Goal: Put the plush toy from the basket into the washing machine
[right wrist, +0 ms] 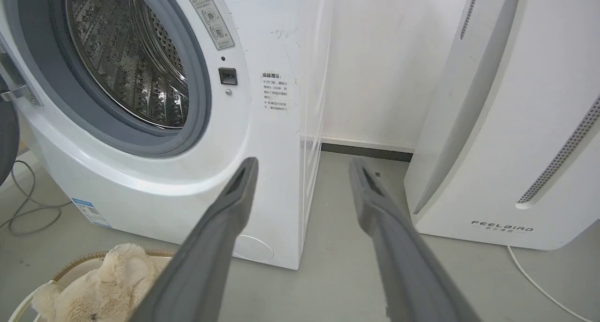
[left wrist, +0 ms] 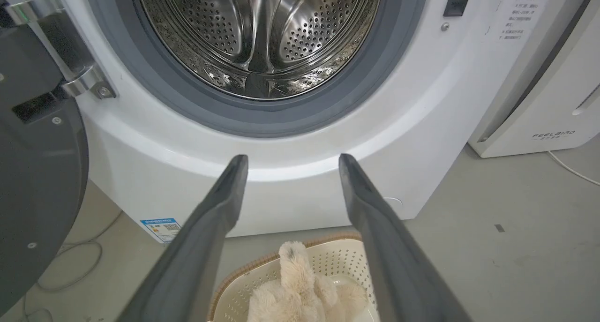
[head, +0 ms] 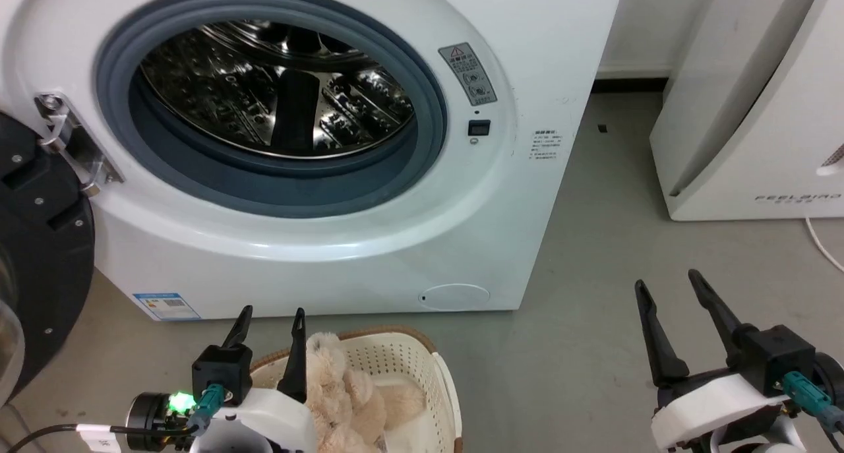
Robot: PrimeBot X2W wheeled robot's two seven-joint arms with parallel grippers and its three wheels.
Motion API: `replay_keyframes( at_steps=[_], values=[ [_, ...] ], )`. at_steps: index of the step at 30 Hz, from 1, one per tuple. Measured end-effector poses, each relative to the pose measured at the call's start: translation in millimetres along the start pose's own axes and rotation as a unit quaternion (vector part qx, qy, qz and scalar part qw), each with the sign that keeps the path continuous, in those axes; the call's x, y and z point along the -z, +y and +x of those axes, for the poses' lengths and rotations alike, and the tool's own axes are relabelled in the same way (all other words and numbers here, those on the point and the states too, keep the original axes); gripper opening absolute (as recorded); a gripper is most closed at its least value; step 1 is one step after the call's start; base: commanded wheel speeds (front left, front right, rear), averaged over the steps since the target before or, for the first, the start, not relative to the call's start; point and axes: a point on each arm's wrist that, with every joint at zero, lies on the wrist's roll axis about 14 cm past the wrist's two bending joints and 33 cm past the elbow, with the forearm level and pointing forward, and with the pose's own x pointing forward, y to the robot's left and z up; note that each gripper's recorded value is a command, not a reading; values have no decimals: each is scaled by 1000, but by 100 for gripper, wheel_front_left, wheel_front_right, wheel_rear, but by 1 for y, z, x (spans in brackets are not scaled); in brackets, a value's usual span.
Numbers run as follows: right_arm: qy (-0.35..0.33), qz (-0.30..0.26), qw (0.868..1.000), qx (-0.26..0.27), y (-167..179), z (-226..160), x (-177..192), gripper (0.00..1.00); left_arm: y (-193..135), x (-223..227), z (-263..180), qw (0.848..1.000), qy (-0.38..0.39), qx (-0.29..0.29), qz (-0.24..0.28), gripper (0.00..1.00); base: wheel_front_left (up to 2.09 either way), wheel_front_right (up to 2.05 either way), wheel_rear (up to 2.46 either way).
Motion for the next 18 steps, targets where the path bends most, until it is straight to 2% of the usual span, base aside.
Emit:
replay_keyframes(
  at_steps=[18],
  values=[
    [12, 13, 1000, 18, -13, 14, 19, 100, -12, 59, 35, 996, 85, 36, 2, 100, 0, 0, 0]
  ],
)
